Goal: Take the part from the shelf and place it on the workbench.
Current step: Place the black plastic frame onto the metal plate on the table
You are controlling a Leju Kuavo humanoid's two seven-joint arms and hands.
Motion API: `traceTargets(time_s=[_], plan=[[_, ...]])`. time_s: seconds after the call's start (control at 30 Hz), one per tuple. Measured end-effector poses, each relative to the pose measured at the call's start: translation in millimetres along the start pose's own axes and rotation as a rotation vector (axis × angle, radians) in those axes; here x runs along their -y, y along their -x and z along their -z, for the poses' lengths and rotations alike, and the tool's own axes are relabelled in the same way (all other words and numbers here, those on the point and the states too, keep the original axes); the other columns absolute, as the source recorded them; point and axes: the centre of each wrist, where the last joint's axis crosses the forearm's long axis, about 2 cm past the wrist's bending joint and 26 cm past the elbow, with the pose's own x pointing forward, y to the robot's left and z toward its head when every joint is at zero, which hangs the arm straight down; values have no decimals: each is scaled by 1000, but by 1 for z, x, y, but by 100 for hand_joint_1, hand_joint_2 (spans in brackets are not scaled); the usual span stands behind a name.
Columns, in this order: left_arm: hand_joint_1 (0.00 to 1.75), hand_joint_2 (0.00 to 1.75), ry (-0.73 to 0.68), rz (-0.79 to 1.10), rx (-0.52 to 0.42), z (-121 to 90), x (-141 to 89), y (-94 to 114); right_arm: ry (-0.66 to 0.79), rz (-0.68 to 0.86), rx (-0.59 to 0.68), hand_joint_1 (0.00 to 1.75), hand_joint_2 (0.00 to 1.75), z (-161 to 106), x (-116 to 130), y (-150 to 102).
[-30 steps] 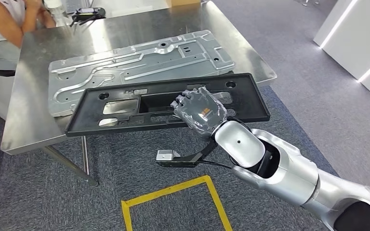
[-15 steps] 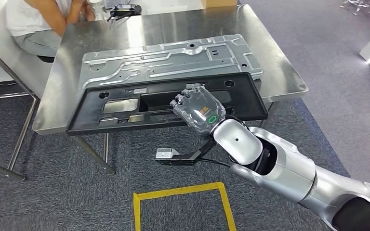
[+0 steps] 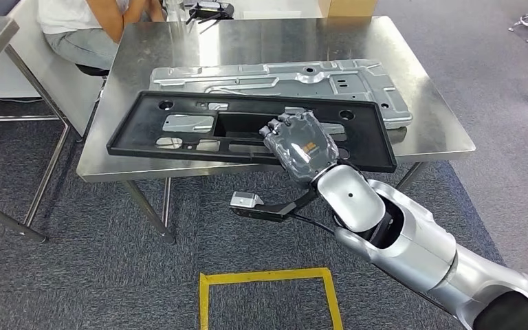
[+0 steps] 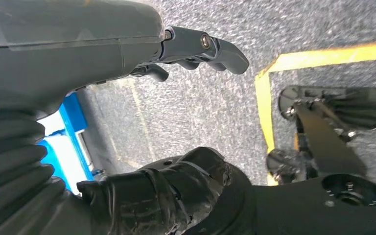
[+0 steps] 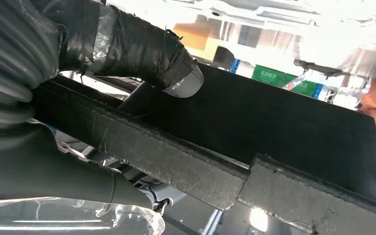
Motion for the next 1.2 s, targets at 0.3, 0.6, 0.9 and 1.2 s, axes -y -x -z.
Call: traceTargets(time_s=[0.3, 0.6, 0.9, 1.2], plan=[[0, 175, 7, 0, 2, 0, 4, 0, -22, 16, -20, 175, 175, -1, -4, 5], [0, 175, 6, -1, 5, 0, 3, 0, -33, 30, -33, 175, 175, -3, -8, 6], [0, 175, 6, -1, 8, 0, 3, 1, -44, 37, -44, 175, 175, -4, -12, 8], [0, 175, 6, -2, 8, 0, 3, 2, -71, 49, -56, 175, 175, -5, -21, 8]])
